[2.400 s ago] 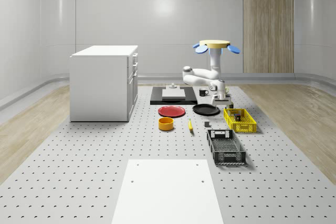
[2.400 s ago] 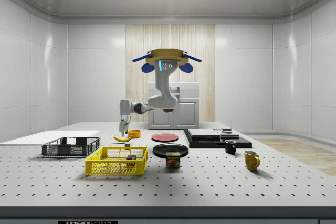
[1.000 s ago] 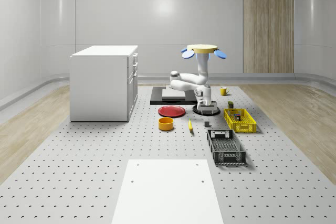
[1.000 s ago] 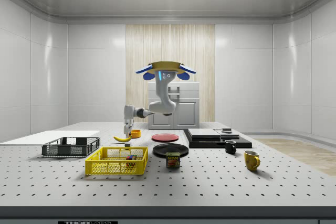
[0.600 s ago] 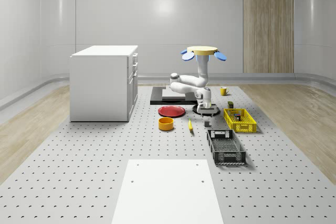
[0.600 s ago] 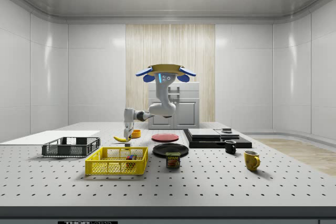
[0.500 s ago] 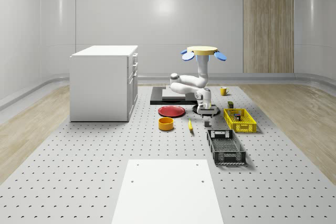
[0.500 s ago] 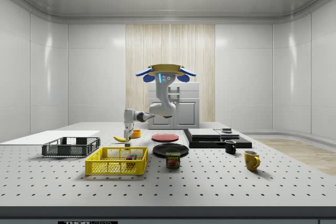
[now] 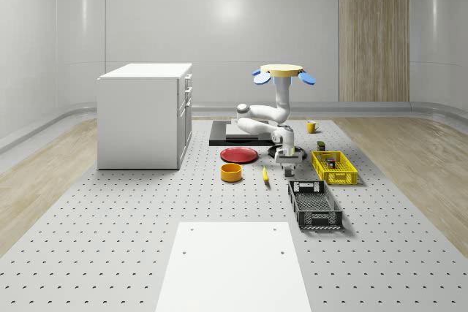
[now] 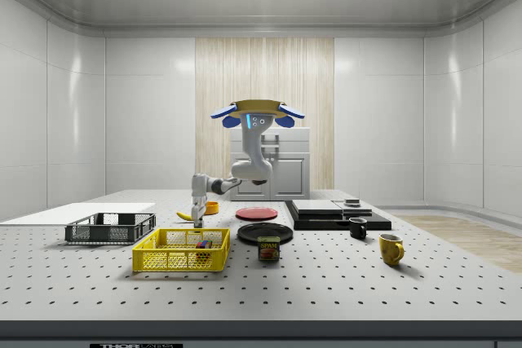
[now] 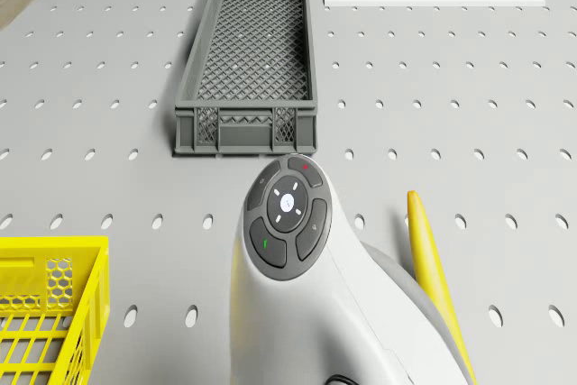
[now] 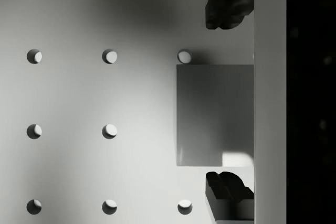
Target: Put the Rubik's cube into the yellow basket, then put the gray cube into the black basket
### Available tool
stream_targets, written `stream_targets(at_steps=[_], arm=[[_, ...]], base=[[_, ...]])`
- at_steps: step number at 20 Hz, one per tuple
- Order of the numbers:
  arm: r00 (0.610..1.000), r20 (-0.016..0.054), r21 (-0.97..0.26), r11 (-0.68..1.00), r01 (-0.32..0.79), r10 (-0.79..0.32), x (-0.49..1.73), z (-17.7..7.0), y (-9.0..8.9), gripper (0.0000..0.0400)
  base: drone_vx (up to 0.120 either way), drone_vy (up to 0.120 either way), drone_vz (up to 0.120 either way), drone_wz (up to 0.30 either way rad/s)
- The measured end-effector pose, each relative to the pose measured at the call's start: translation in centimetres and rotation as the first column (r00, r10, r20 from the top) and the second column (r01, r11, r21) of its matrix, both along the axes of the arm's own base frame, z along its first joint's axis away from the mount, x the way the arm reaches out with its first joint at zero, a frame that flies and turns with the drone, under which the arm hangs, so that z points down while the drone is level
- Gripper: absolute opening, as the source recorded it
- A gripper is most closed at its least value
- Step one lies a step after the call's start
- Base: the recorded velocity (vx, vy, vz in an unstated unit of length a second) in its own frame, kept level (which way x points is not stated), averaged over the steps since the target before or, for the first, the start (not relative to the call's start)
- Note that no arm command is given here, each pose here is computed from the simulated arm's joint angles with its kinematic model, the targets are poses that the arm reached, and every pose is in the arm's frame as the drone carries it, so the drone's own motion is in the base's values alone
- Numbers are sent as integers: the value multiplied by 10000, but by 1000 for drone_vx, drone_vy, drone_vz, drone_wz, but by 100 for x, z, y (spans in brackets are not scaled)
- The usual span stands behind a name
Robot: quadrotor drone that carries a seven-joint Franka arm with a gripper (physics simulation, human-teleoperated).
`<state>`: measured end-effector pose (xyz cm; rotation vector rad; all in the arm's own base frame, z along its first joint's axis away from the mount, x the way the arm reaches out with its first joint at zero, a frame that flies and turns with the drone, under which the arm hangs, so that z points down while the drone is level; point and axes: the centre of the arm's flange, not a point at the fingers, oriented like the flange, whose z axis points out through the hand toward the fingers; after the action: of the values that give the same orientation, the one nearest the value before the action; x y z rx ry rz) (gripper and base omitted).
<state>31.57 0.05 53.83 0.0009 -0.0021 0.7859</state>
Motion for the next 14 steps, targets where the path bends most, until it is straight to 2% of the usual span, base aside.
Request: stream_targets(at_steps=[4, 9, 14], arm=[[10000, 0, 0, 10000, 0, 0, 41, 26, 33, 400], [10000, 0, 0, 10000, 0, 0, 60, 39, 49, 400], [10000, 1, 0, 10000, 0, 0, 15, 43, 54, 400]], base=[[0, 0, 0, 0], [0, 0, 0, 0], [0, 0, 0, 0]])
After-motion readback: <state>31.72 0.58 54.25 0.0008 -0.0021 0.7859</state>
